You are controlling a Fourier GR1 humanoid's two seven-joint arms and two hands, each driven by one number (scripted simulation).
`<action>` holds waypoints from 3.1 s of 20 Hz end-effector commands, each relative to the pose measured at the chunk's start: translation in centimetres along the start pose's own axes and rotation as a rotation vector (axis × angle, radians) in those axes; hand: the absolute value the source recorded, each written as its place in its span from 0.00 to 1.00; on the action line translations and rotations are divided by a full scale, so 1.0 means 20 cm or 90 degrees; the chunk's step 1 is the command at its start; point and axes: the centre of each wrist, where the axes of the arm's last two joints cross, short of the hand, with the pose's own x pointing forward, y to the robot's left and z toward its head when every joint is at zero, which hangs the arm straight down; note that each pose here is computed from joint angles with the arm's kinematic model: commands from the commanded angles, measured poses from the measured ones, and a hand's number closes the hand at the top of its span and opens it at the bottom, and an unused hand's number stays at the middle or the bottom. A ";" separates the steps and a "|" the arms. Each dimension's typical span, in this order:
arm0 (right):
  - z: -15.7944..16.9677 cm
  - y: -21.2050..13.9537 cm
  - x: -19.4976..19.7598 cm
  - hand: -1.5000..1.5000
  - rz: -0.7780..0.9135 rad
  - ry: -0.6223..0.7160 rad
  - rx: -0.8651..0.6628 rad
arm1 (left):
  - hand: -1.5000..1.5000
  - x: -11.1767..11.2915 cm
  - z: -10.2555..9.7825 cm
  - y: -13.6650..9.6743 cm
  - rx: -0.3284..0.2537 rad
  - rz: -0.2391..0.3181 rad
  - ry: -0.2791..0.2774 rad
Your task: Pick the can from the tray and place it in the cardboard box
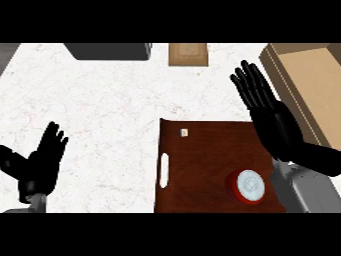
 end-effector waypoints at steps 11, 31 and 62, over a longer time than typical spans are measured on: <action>0.57 -0.87 -0.08 0.00 0.299 0.238 -0.114 | 0.50 0.37 -0.02 -0.23 -0.135 -0.060 -0.199; 0.13 -0.77 0.45 0.00 0.427 0.385 0.386 | 0.50 0.46 0.04 -0.22 -0.133 -0.049 -0.172; 0.24 -0.23 0.26 0.00 0.429 0.463 0.381 | 0.50 0.41 0.10 -0.25 -0.118 -0.056 -0.180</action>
